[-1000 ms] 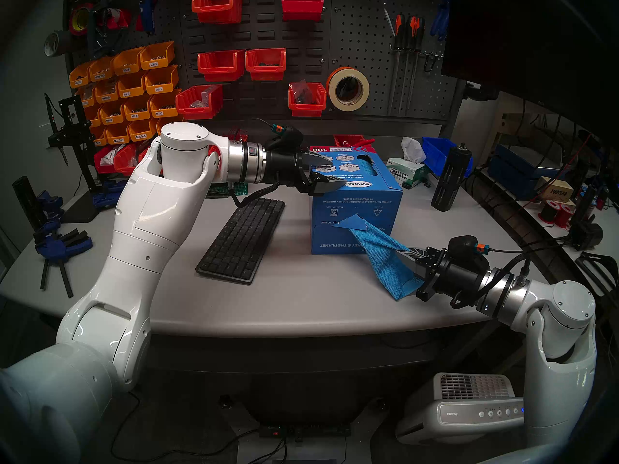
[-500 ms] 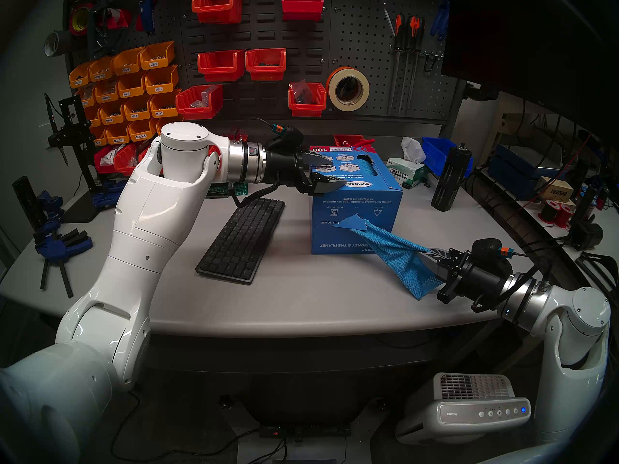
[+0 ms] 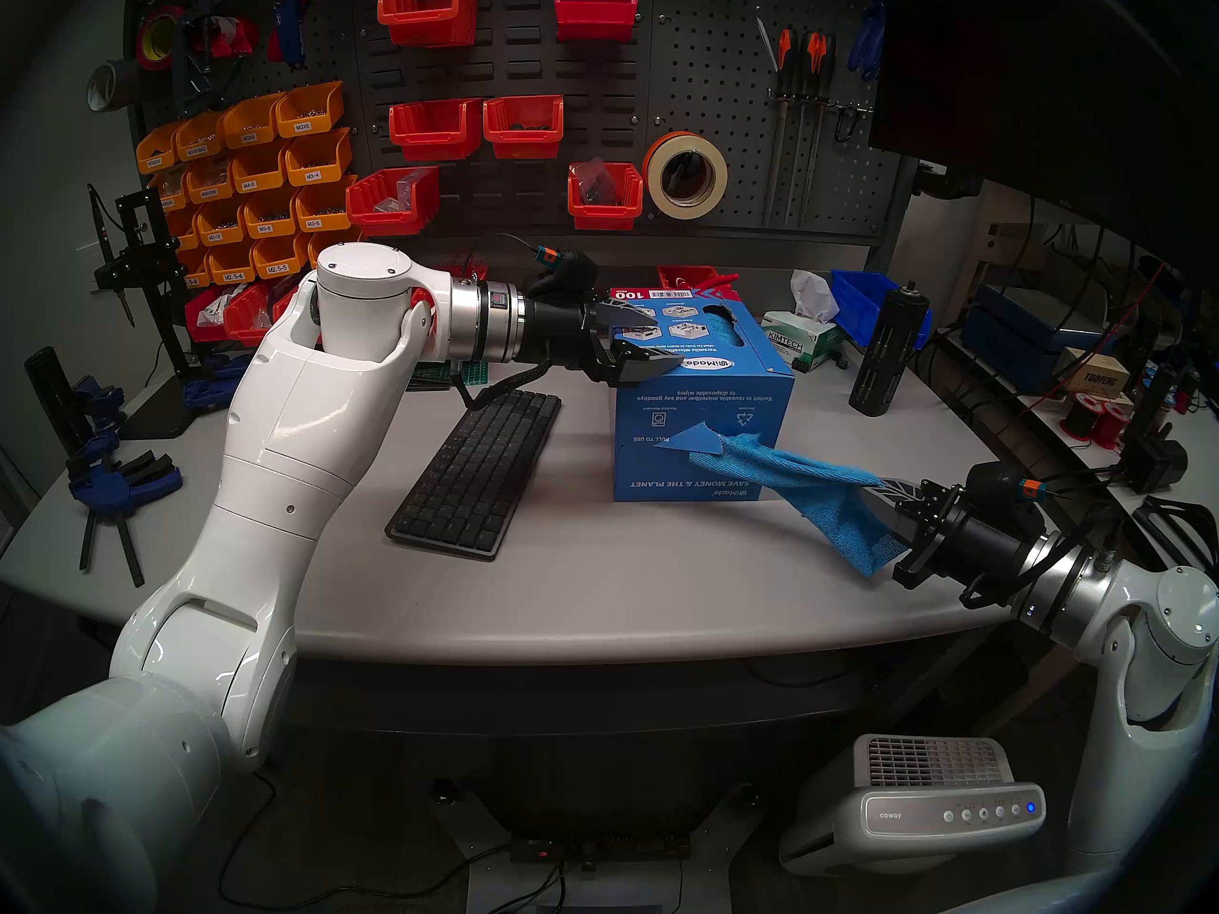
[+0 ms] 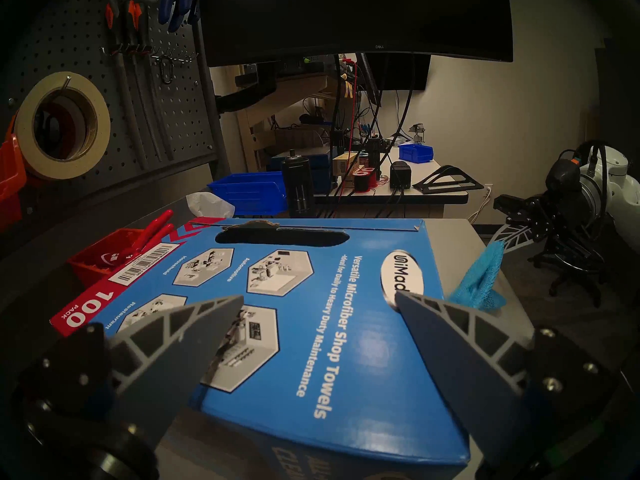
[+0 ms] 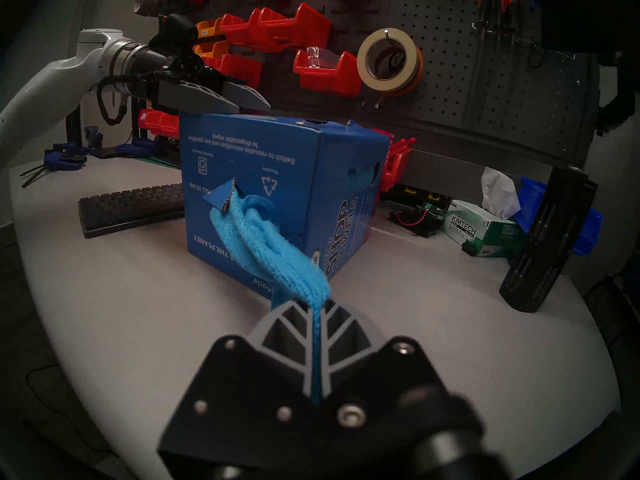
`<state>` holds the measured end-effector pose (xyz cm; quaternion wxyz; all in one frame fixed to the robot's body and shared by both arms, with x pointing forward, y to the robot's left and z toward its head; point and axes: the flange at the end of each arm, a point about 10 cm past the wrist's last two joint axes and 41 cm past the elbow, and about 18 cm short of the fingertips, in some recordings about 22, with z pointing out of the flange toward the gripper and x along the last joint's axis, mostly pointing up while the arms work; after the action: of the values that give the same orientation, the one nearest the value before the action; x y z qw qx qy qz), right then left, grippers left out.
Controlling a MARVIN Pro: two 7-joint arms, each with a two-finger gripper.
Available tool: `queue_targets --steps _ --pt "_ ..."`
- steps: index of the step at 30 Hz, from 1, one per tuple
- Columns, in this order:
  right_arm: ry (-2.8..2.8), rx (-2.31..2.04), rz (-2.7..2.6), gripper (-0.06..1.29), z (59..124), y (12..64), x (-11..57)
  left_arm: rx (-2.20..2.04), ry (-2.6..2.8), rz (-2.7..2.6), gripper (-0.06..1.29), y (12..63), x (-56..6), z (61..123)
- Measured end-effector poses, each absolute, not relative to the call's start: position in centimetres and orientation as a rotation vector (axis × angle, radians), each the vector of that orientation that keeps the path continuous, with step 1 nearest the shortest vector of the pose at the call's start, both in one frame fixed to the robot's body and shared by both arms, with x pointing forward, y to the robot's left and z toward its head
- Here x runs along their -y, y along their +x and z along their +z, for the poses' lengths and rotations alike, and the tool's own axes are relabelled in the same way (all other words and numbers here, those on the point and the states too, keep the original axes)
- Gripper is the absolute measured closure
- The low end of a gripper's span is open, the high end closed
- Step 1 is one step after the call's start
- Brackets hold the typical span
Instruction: Take out a shop towel
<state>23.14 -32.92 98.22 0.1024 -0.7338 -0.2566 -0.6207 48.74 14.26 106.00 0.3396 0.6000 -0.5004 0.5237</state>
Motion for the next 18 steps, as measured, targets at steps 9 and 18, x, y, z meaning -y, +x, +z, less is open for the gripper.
queue_targets --steps 9,18 --pt "-2.216 0.728 -1.884 1.27 98.9 22.8 34.5 1.295 1.556 1.358 0.02 48.6 -14.5 105.9" --pt "-2.246 0.716 -1.910 1.27 99.8 22.9 35.6 1.292 1.554 1.356 0.02 48.5 -14.9 105.8"
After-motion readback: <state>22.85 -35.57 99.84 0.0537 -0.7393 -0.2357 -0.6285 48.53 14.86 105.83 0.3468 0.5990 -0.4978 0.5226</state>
